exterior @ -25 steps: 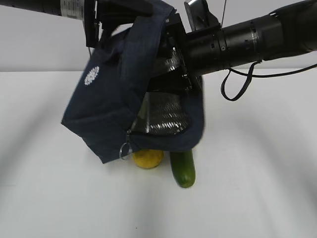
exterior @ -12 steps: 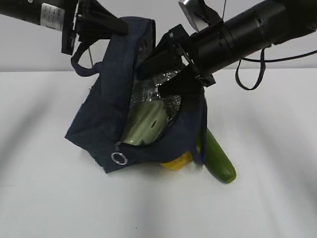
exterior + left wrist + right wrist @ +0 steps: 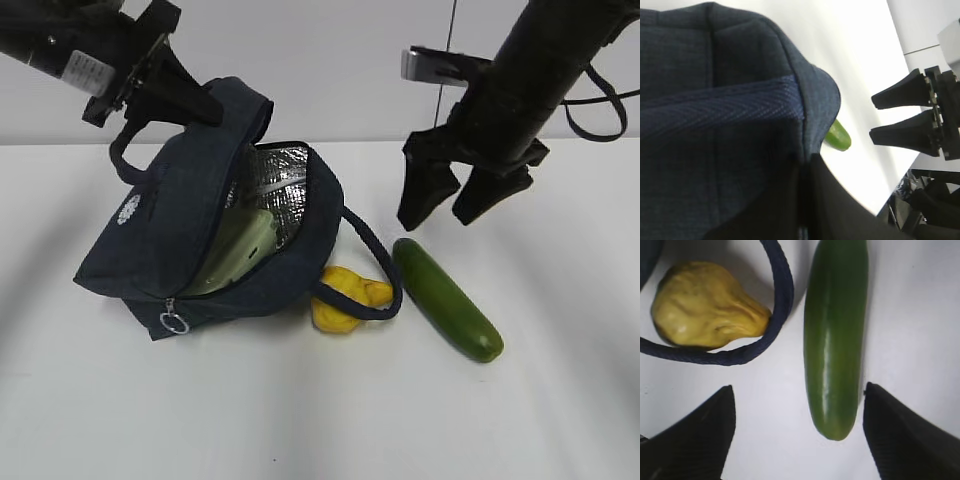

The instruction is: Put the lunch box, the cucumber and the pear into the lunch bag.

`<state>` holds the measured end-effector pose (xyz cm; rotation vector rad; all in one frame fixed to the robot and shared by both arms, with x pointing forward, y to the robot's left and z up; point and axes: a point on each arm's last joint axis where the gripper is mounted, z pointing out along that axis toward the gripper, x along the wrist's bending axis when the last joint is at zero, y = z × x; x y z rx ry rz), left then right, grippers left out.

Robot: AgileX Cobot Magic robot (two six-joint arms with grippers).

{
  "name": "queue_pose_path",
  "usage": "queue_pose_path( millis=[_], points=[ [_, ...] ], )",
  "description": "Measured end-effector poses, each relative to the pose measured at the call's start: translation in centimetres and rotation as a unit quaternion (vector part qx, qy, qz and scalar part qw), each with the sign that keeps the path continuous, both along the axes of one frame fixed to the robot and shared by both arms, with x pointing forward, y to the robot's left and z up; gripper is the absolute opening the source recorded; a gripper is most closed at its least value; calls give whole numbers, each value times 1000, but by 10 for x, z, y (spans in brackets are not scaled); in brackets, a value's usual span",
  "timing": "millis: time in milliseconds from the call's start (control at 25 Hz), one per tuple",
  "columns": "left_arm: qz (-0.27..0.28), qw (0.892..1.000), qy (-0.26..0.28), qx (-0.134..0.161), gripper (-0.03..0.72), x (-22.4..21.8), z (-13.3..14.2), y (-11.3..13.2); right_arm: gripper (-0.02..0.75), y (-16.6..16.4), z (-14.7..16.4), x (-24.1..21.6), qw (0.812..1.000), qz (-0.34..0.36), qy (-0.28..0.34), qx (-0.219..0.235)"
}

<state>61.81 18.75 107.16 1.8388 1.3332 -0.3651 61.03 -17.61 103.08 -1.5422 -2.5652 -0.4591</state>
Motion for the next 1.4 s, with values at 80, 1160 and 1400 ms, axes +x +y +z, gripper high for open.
queue_pose_path(
  millis=[80,1160,1400],
  points=[
    [3,1000,-5,16,7,1,-2,2,589,-5,-12,4,999,-8,10,-33],
    [52,993,9,101,7,6,-13,18,573,-3,-119,32,994,-4,76,-82],
    [53,993,8,101,7,6,-12,18,426,-3,-120,32,994,-3,76,-82]
  ],
)
